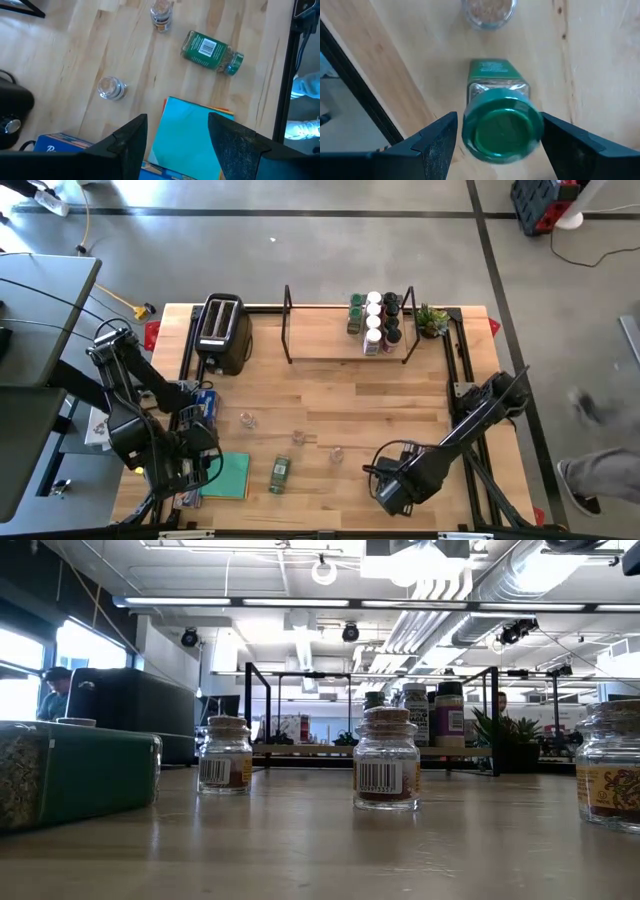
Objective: Shelf spices
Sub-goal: Put the right green spice bottle on the shelf and align with the other green spice bottles
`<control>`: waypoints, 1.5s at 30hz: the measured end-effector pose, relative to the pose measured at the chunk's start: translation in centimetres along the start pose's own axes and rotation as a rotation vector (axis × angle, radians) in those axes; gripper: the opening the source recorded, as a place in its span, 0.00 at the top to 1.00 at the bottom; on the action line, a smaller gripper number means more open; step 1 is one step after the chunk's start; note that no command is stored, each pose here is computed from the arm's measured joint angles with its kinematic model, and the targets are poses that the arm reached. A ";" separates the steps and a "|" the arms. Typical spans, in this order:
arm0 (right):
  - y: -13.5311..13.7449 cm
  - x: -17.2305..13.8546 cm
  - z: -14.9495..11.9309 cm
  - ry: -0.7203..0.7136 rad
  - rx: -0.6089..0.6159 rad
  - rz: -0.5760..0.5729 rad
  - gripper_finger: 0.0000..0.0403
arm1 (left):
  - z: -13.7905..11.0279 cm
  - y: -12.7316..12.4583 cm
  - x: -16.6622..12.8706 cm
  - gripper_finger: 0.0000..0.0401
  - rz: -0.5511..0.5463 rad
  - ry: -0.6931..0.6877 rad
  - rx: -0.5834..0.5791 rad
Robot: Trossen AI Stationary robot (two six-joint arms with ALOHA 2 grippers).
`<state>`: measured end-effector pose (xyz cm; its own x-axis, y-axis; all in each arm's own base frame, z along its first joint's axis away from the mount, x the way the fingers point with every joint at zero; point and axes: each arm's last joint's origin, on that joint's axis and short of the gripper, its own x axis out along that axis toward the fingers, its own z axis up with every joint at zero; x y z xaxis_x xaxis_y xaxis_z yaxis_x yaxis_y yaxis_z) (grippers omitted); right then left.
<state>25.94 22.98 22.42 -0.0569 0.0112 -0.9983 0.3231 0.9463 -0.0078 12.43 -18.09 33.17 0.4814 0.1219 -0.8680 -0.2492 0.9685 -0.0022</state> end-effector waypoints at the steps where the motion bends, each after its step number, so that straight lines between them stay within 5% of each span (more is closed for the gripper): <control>1: 0.1 0.3 0.0 0.009 0.000 -0.001 0.33 | 0.0 0.0 0.0 0.49 0.000 0.000 -0.002; 8: 0.7 0.7 0.0 -0.031 0.009 -0.003 0.35 | -0.1 -0.1 0.0 0.49 -0.010 0.015 -0.002; 16: 0.5 0.3 0.0 -0.023 0.059 0.010 0.53 | -0.1 -0.1 0.0 0.49 -0.013 0.021 -0.006; 24: -2.0 -7.8 0.8 -0.049 -0.006 0.083 0.53 | -0.2 -0.2 0.0 0.49 -0.029 0.047 -0.015; 31: -9.0 -14.8 7.7 -0.160 -0.025 0.190 0.53 | 0.0 -0.1 0.0 0.49 -0.008 -0.015 -0.015; 39: -21.1 -13.5 15.6 -0.219 -0.010 -0.067 0.53 | 0.2 0.0 0.1 0.49 -0.001 -0.017 -0.025; 45: -27.9 -11.4 19.4 -0.220 -0.059 -0.118 0.53 | 0.5 0.1 0.2 0.49 0.006 -0.014 -0.036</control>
<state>35.93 -9.84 32.91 0.1185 -0.1648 -0.9792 0.2699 0.9543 -0.1280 12.92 -17.89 33.20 0.4918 0.1311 -0.8608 -0.2820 0.9593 -0.0150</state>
